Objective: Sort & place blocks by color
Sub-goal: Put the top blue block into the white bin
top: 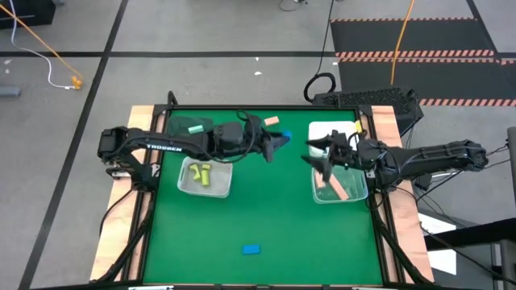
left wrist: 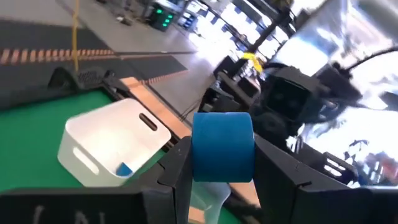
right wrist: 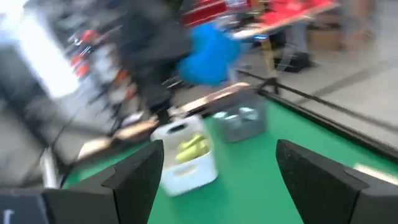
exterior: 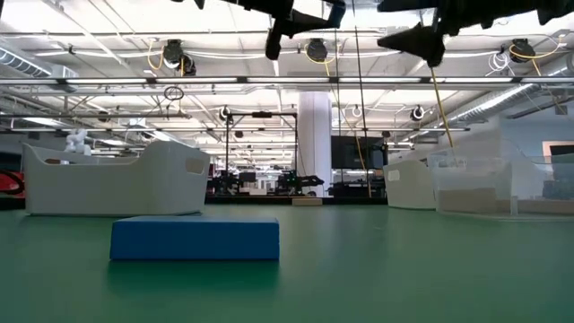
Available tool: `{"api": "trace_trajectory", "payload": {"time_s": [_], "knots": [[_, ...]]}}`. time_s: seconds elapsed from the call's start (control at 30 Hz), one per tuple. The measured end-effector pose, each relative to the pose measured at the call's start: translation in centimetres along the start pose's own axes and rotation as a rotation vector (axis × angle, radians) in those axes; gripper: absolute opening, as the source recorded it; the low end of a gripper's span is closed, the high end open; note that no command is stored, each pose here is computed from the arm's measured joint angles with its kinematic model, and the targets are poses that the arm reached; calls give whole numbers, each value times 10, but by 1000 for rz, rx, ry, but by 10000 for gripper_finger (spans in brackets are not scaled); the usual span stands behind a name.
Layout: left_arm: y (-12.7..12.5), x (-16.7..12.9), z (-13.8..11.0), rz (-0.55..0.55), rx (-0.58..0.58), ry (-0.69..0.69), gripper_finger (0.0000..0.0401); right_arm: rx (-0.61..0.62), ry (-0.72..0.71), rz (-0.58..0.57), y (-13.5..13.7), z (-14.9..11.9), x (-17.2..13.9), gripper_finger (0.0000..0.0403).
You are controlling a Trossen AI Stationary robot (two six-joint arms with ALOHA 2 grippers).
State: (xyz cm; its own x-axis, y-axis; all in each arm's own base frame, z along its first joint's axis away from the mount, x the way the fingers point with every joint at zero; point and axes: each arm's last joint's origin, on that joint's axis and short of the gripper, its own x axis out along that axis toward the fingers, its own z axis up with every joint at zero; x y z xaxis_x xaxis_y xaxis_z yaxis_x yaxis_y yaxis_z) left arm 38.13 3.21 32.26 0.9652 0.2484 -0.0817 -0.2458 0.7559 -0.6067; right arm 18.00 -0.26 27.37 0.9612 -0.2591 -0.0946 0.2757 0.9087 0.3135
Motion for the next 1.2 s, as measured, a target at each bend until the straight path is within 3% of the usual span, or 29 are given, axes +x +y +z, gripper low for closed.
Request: {"api": "trace_trajectory", "payload": {"time_s": [0.13, 0.3, 0.47, 0.63, 0.93, 1.2], "knots": [[0, 0, -1, 28, -198, -14, 132, 117, -50, -99, -8, 2, 8, 300], [-1, 2, -9, 33, -386, 10, 132, 83, -102, 28, -4, 7, 19, 300], [-4, 1, -11, 20, -423, 14, 132, -187, -127, 116, 1, 5, 29, 295], [-6, 1, -11, 4, -474, 9, 132, -374, -133, 104, 2, 1, 34, 291], [-14, -1, -17, -12, -541, 32, 132, -522, -196, 95, 4, -2, 48, 291], [-12, 8, -32, -14, -601, 84, 132, -555, -274, 95, 6, -6, 60, 290]]}}
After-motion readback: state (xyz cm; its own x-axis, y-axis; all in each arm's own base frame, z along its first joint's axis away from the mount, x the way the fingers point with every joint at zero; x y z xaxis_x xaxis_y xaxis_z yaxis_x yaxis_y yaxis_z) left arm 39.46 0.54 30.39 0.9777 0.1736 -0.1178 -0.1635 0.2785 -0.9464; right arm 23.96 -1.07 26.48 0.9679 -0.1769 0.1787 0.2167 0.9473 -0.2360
